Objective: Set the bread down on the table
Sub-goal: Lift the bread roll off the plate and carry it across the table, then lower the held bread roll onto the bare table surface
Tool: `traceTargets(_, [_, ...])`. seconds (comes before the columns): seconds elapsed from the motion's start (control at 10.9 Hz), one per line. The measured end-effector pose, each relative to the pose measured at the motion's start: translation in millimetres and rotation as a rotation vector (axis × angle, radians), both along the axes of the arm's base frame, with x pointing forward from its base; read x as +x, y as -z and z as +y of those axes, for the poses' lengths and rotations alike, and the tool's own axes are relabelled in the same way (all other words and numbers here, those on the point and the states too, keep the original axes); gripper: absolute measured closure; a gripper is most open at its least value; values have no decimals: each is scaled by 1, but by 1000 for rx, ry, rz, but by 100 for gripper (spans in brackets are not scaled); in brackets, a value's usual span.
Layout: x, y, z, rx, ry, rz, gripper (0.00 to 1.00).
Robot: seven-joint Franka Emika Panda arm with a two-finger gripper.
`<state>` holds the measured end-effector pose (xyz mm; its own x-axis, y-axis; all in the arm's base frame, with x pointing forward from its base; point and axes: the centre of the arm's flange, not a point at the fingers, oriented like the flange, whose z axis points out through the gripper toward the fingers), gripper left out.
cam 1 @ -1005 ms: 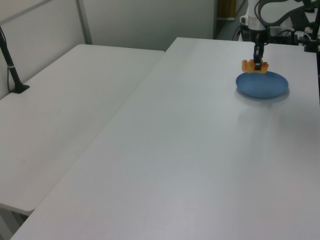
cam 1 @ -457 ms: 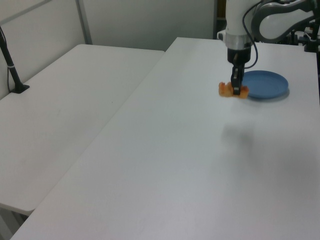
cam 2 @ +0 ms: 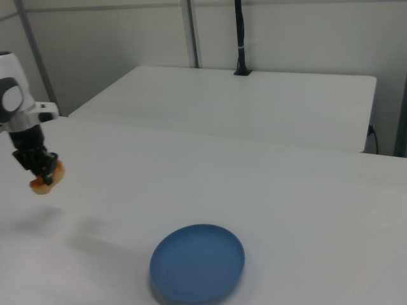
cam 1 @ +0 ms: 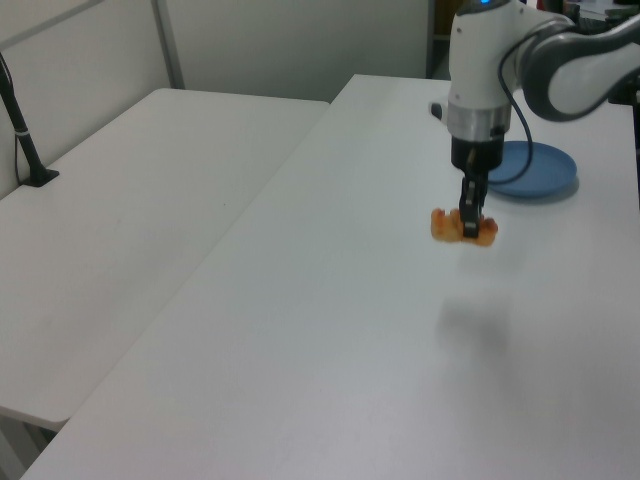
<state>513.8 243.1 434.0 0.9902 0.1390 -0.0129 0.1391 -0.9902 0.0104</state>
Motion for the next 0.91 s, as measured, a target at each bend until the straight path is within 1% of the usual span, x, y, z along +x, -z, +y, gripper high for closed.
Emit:
traceTargets(0.18, [-27,10,48,11,-7,-11,76])
traceTargets(0.37, [-52,21,85,15,-27,-3,76])
traceTargets(0.55, [-62,34,108,35,-25,-4,76])
traceTargets(0.73, [-67,56,130,69,14,-4,75])
traceTargets(0.91, [-77,72,150,85,29,6,75])
